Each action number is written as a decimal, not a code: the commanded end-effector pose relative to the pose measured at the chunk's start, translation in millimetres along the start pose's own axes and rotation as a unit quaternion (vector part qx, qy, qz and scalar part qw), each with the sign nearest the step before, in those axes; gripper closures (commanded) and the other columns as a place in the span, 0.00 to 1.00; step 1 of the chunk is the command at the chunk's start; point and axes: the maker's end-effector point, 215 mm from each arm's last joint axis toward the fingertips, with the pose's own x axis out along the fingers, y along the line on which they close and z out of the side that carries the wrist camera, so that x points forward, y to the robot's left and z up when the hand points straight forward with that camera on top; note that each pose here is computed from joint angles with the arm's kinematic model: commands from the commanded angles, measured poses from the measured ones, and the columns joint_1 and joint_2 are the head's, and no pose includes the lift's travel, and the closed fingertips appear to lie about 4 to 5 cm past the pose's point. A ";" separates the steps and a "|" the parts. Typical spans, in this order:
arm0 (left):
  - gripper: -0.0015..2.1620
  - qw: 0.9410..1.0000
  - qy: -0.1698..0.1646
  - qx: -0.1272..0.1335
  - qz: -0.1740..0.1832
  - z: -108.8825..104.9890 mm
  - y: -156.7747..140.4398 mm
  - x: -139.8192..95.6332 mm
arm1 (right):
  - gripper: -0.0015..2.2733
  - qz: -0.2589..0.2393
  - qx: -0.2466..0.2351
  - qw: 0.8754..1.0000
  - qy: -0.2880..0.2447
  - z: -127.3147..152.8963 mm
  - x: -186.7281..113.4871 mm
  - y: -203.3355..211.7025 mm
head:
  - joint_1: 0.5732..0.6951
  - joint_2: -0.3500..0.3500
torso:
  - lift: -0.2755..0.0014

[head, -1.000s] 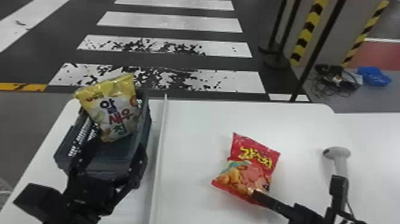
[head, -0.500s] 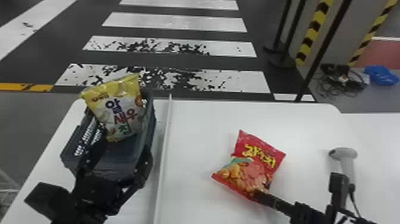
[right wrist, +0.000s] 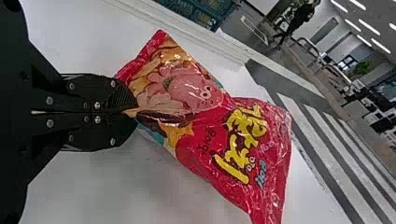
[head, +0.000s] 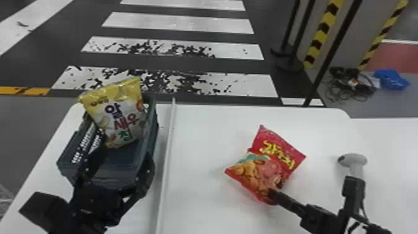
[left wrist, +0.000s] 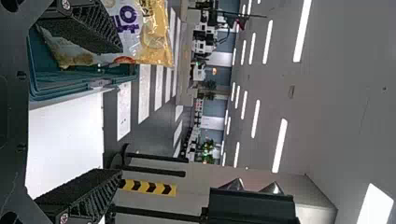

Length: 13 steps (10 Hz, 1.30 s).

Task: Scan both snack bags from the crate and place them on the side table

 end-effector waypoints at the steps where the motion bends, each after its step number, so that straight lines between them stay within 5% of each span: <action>1: 0.04 1.000 -0.001 -0.001 0.001 1.1 0.3 -0.3 | 0.99 -0.027 -0.038 0.999 -0.023 22.8 -8.3 -7.4 | 1.00 0.39 | 0.65; 3: 0.04 1.000 -0.003 -0.002 -0.001 3.0 0.3 -0.2 | 0.99 -0.093 -0.121 0.987 -0.052 72.2 -28.5 -21.4 | 1.00 0.34 | 0.65; 5: 0.04 1.000 -0.003 -0.004 -0.001 3.1 0.3 -0.3 | 0.99 -0.172 -0.212 0.960 -0.058 107.2 -46.5 -37.1 | 1.00 0.27 | 0.65; 7: 0.04 1.000 -0.004 -0.005 -0.002 4.2 0.5 -0.2 | 0.99 -0.264 -0.335 0.904 -0.031 121.0 -50.0 -53.7 | 1.00 0.22 | 0.65; 8: 0.04 1.000 -0.004 -0.005 -0.002 4.1 0.6 -0.3 | 0.99 -0.311 -0.415 0.855 -0.014 123.3 -51.4 -55.9 | 1.00 0.20 | 0.65; 9: 0.04 1.000 -0.004 -0.006 -0.001 4.3 1.5 -0.4 | 0.99 -0.357 -0.494 0.793 -0.004 128.4 -53.9 -50.4 | 1.00 0.18 | 0.65; 11: 0.04 1.000 -0.005 -0.007 -0.002 4.5 1.5 -0.5 | 0.99 -0.424 -0.632 0.648 0.025 125.6 -60.1 -36.0 | 1.00 0.18 | 0.65; 13: 0.04 1.000 -0.005 -0.011 -0.001 4.3 3.3 -0.9 | 0.99 -0.489 -0.703 0.511 0.067 115.4 -85.1 -34.1 | 1.00 0.20 | 0.65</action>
